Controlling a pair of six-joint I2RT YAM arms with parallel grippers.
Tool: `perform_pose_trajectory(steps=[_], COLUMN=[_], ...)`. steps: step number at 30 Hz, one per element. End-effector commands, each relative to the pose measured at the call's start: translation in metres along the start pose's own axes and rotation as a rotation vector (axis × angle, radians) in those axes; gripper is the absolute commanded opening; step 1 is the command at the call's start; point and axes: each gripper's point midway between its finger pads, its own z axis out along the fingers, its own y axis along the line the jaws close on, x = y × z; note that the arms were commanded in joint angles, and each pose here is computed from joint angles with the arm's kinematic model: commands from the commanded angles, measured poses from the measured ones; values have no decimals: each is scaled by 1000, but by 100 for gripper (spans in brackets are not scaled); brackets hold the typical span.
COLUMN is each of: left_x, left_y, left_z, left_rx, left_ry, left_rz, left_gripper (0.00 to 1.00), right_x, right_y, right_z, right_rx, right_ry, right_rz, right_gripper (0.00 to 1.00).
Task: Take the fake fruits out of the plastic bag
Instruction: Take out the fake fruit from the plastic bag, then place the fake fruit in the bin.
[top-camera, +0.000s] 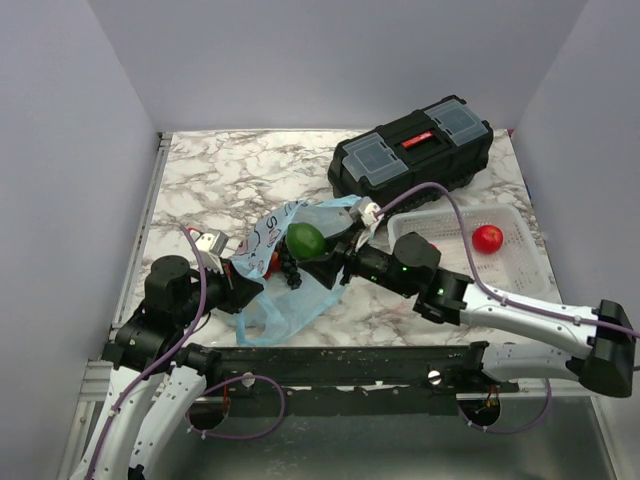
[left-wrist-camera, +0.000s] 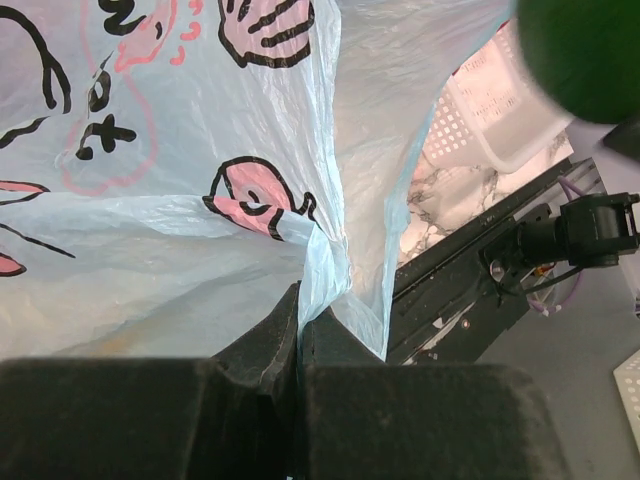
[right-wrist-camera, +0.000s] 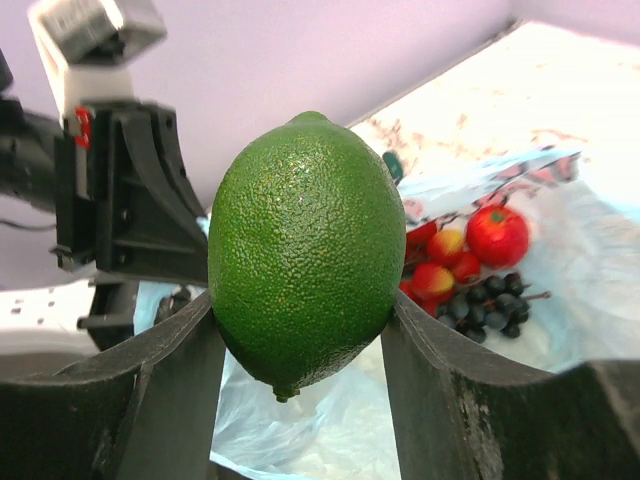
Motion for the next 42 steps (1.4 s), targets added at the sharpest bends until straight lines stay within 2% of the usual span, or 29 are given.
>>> perform_pose_trajectory(steps=[1, 12, 19, 22, 24, 28, 32, 38, 42], left_x=[0, -2, -1, -1, -2, -1, -1, -2, -2], left_y=[2, -2, -6, -7, -8, -9, -11, -9, -3], left_z=[0, -4, -3, -3, -3, -3, -4, -5, -4], left_rx=[-10, 10, 40, 44, 49, 59, 72, 53, 20], left_ry=[-9, -31, -30, -32, -35, -32, -32, -51, -43], left_rz=[5, 23, 37, 39, 41, 44, 52, 48, 29], left_gripper=[0, 0, 0, 0, 0, 0, 0, 0, 0], right_x=[-19, -90, -117, -118, -112, -97, -70, -21, 19], right_y=[-30, -92, -106, -130, -144, -152, -181, -246, -263], right_z=[-20, -84, -136, -165, -179, -176, -171, -199, -221], right_rx=[177, 606, 732, 939, 1060, 1056, 1115, 1284, 1398], right_ry=[-64, -279, -392, -415, -409, -383, -304, -168, -106], right_rz=[-33, -50, -45, -36, -37, -31, 15, 258, 430], right_gripper=[1, 1, 1, 1, 1, 1, 1, 1, 1])
